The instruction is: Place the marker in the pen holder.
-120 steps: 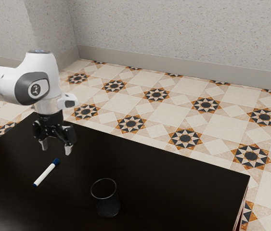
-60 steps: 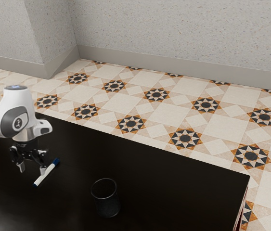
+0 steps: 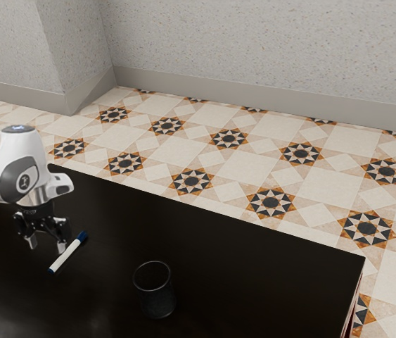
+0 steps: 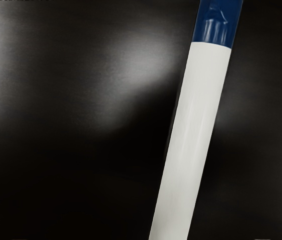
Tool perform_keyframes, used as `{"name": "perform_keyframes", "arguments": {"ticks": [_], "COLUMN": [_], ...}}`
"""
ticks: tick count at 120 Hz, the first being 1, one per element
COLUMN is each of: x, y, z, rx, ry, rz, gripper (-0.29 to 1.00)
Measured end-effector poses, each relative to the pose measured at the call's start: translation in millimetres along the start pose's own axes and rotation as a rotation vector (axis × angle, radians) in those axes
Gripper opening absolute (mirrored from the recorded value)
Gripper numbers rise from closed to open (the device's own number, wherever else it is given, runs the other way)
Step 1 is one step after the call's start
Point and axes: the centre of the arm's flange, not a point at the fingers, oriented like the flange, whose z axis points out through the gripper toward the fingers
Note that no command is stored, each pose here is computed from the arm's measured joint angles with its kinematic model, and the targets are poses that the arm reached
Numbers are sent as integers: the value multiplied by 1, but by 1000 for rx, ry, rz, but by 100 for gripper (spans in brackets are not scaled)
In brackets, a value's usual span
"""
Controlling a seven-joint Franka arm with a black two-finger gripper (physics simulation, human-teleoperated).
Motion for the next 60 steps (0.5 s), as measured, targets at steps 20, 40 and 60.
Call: {"name": "perform_keyframes", "arguments": {"ticks": [20, 40, 60], "x": [2, 2, 3], "y": [33, 55, 43], "z": [-2, -5, -2], "rx": [4, 8, 1], "ry": [8, 16, 11], "rz": [72, 125, 107], "gripper": [59, 59, 59]}}
